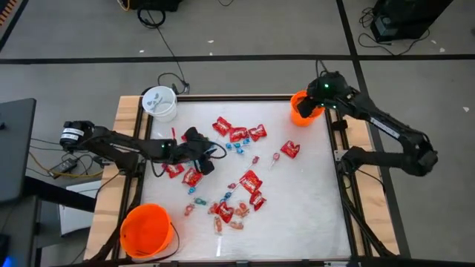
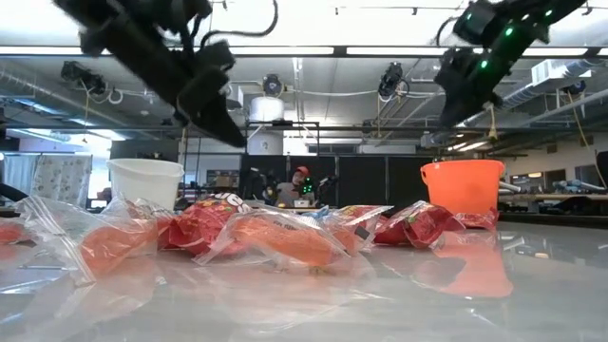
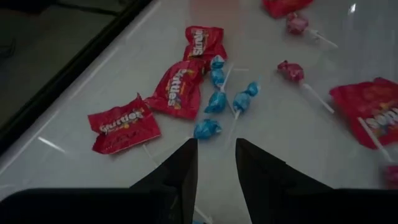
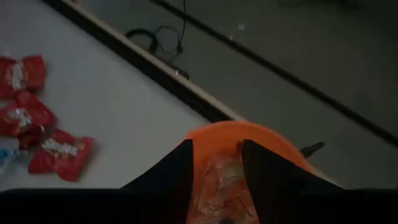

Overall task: Sort candy by brand, put in halloween buckets
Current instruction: Put the left red gummy into the top orange bucket

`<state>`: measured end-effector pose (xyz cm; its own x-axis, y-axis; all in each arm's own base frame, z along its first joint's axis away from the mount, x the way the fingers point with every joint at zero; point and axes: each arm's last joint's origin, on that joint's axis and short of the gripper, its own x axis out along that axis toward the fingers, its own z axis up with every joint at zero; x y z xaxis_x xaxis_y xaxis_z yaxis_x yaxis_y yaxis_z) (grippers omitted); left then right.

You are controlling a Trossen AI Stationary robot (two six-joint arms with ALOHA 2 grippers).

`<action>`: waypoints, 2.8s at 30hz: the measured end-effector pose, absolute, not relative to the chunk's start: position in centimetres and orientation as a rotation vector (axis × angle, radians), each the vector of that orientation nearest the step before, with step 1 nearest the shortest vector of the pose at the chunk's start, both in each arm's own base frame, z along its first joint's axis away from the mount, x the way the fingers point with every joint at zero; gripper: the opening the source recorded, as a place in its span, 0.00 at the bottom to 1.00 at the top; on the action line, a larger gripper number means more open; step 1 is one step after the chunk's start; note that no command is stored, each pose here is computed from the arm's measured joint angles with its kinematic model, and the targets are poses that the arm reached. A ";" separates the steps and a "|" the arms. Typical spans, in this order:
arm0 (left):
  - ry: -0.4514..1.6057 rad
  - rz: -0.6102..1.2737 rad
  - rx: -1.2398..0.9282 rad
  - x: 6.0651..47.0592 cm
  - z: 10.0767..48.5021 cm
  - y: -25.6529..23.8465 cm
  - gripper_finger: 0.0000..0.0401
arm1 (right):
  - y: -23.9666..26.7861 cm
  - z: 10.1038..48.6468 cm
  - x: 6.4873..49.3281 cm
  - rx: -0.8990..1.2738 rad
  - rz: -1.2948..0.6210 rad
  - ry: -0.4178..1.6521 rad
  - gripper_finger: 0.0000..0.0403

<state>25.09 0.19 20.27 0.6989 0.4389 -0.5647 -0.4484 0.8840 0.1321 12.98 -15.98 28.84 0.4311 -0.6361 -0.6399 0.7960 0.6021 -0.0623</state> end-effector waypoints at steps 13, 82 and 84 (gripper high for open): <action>1.048 0.238 -0.484 23.5 20.6 -2.1 0.29 | -9.8 26.9 15.6 0.291 -0.476 0.398 0.37; 0.684 0.082 -0.293 29.4 26.0 -5.8 0.01 | -2.0 19.2 30.1 0.027 0.265 -0.028 0.36; 0.646 0.055 -0.257 29.8 26.3 -4.9 0.01 | -1.8 18.9 30.3 -0.012 0.269 -0.032 0.36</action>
<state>29.78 -4.94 26.30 0.7983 -0.0291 -0.6016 -0.1302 0.9669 -0.2194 30.29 -1.75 18.92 0.9636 0.2659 0.0296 -0.2655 0.9640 -0.0161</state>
